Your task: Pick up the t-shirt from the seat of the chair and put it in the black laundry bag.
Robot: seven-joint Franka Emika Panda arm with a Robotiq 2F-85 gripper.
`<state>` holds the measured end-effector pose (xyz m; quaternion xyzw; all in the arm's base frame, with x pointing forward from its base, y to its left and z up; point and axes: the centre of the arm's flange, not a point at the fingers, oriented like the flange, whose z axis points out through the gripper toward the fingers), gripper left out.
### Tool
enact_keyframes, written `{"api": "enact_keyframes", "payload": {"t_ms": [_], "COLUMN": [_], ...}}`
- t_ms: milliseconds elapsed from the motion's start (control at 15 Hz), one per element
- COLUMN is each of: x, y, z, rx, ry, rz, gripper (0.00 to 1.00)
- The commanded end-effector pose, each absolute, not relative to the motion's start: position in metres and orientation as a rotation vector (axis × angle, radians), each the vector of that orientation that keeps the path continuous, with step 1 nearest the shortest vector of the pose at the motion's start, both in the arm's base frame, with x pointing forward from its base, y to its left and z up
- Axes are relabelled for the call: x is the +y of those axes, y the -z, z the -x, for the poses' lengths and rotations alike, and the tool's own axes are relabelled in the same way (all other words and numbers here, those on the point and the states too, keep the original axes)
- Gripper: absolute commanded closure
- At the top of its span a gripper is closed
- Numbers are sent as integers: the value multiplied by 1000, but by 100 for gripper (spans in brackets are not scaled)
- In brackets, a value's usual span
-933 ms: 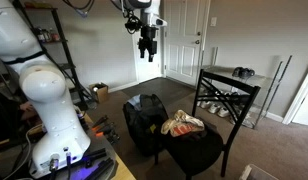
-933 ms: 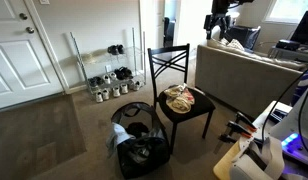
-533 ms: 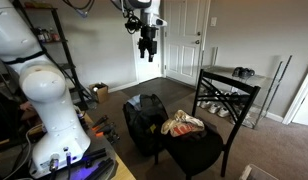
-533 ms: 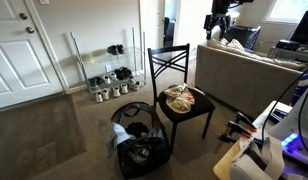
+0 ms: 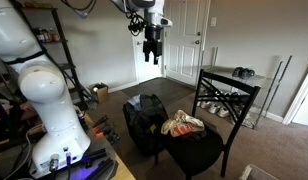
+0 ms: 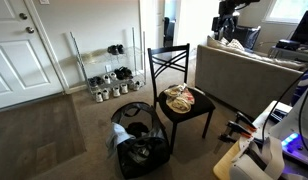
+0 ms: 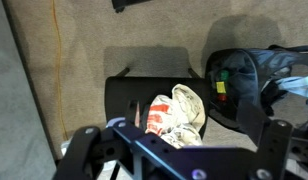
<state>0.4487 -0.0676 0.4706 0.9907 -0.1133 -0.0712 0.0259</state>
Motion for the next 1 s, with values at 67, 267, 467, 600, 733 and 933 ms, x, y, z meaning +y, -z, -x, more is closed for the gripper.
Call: {"api": "enact_keyframes", "payload": {"t_ms": [67, 267, 467, 600, 733, 933], "x": [-125, -162, -186, -201, -219, -244], "y": [-467, -454, -437, -426, -416, -406], "z": [-405, -381, -368, -366, -359, -339], "rx": [-336, -365, -358, -282, -209, -120], "ry": [207, 189, 103, 31, 30, 98], "rz": [-2975, -2952, -3023, -3046, -3043, -3058], "gripper": [0, 0, 0, 0, 0, 0]}}
